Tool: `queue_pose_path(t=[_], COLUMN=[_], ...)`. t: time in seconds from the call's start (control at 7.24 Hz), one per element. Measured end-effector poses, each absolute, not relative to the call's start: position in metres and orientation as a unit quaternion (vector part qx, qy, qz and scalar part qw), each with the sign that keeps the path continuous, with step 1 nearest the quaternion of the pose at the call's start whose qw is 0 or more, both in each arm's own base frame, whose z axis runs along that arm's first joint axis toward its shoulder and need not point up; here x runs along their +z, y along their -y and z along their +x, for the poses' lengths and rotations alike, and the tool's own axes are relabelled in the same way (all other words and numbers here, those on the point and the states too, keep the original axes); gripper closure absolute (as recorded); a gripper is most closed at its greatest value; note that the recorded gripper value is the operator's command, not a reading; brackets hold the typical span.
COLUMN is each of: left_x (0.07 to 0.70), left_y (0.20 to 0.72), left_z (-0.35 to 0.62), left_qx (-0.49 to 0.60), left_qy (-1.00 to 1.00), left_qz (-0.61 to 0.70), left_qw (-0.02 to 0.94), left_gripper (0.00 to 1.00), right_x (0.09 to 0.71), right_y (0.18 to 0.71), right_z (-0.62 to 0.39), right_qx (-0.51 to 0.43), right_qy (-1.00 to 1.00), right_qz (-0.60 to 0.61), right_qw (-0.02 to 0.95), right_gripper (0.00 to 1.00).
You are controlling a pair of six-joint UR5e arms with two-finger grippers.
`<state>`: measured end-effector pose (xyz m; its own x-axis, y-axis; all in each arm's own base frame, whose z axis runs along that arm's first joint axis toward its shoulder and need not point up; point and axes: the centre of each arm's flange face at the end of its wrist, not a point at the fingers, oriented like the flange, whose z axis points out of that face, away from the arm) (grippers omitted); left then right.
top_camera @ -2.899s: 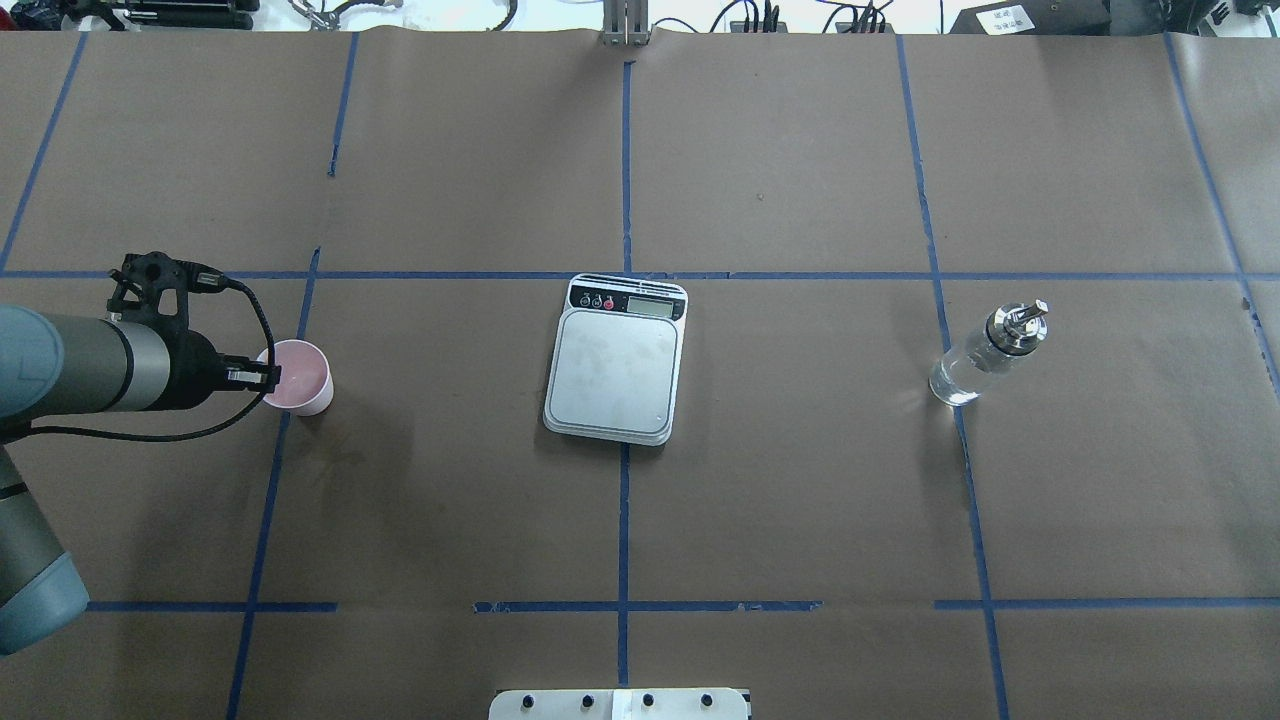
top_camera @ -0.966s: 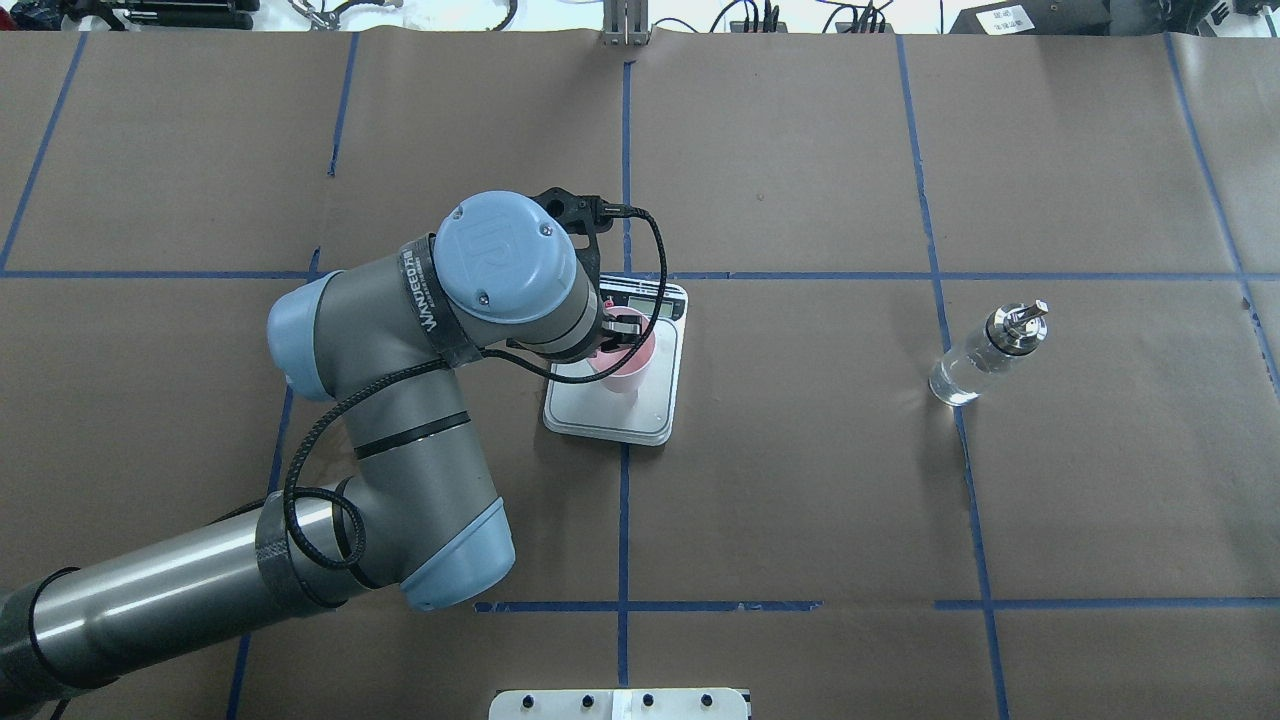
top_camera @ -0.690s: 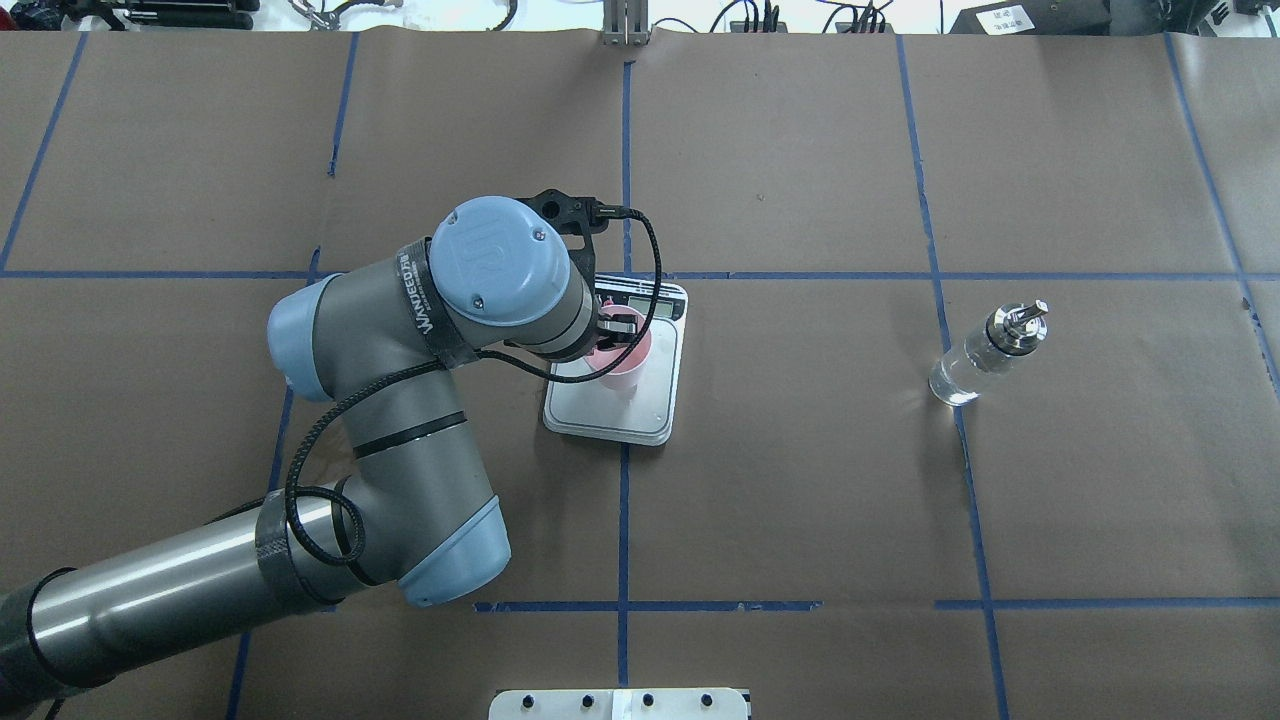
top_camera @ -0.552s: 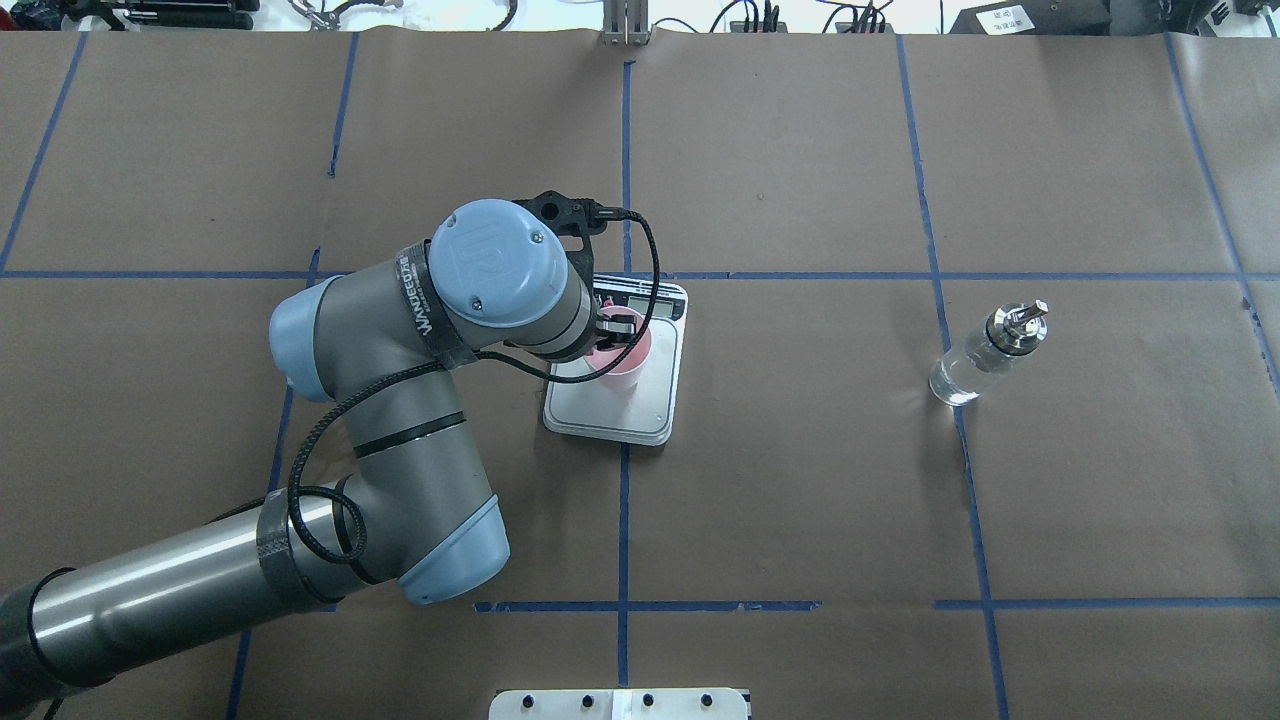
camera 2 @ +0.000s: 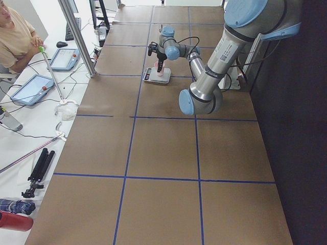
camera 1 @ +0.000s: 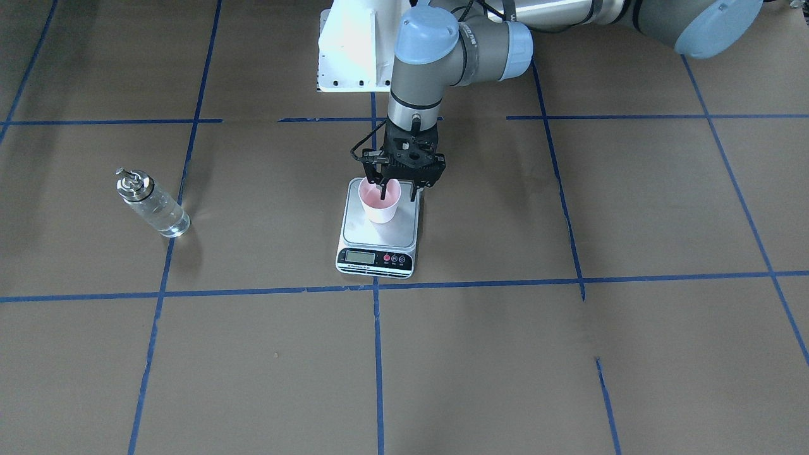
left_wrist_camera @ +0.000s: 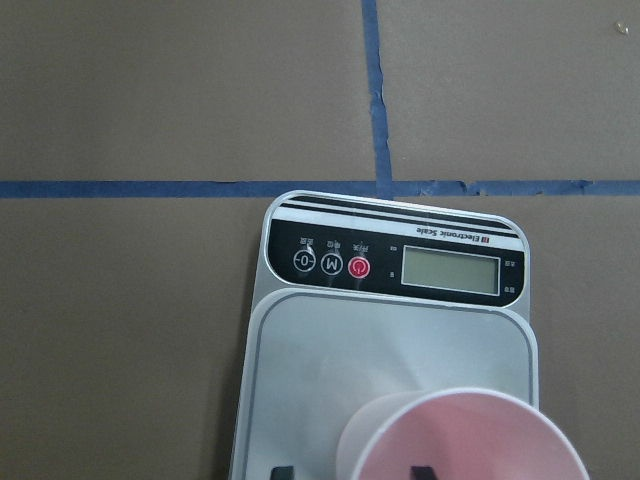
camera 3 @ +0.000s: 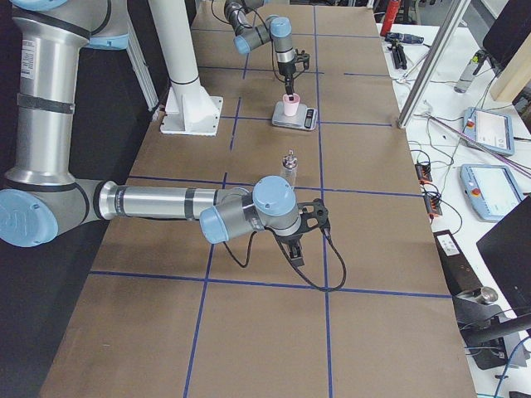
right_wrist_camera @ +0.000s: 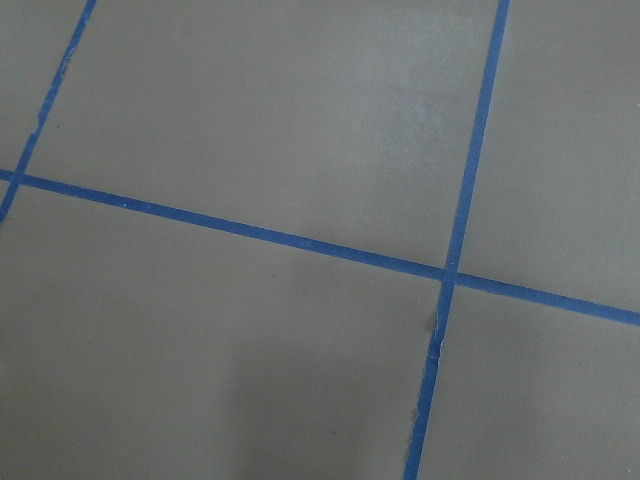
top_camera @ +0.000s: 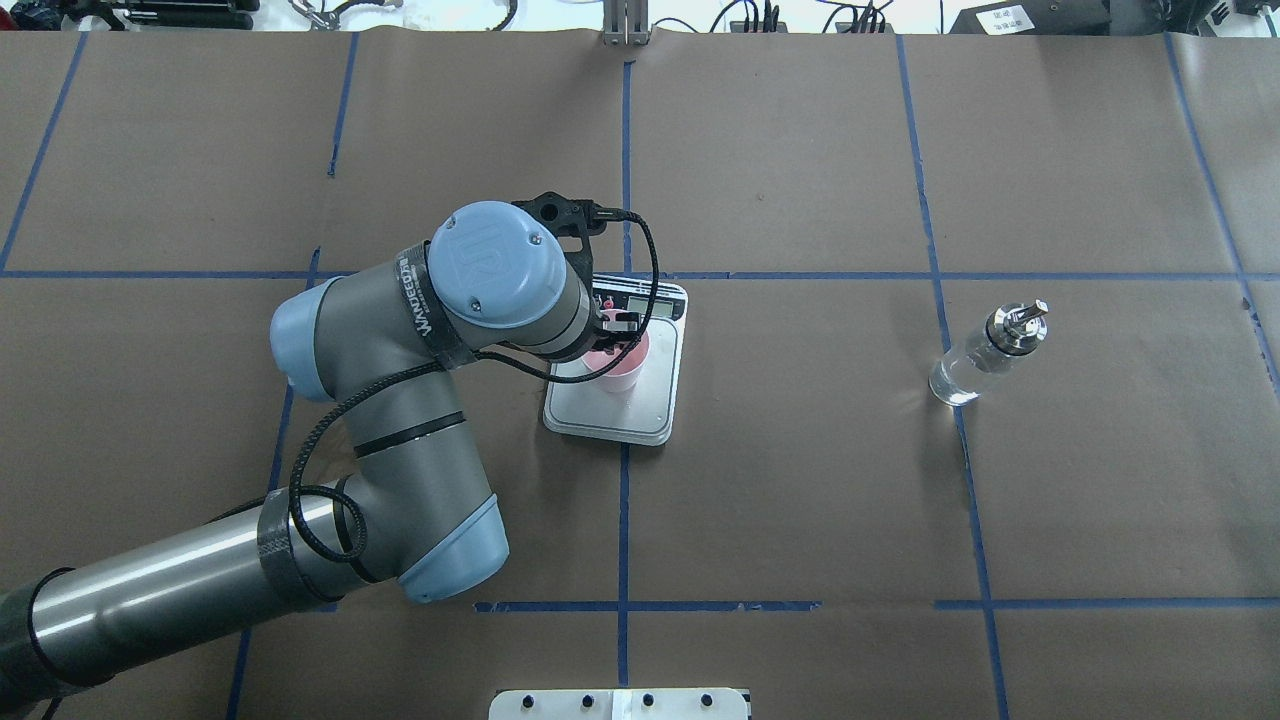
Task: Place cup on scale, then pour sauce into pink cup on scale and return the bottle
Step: 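Set the cup down on the scale and open the left gripper, then withdraw the left arm away from the scale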
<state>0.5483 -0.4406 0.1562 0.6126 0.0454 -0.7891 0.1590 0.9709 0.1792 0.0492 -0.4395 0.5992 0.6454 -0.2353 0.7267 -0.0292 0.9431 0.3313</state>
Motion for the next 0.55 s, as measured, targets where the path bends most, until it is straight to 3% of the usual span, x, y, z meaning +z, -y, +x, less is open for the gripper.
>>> queue_pose_path(t=[0.55], left_x=[0.148], left_y=[0.457], left_z=[0.411], left_qx=[0.062], left_qy=[-0.428], left_qz=[0.189], left_qw=[0.882], left_gripper=[0.00], right_x=[0.552], right_y=[0.429], right_z=[0.046], right_qx=[-0.061], right_qy=[0.439], right_qz=[0.181], right_qw=[0.878], right_gripper=[0.00])
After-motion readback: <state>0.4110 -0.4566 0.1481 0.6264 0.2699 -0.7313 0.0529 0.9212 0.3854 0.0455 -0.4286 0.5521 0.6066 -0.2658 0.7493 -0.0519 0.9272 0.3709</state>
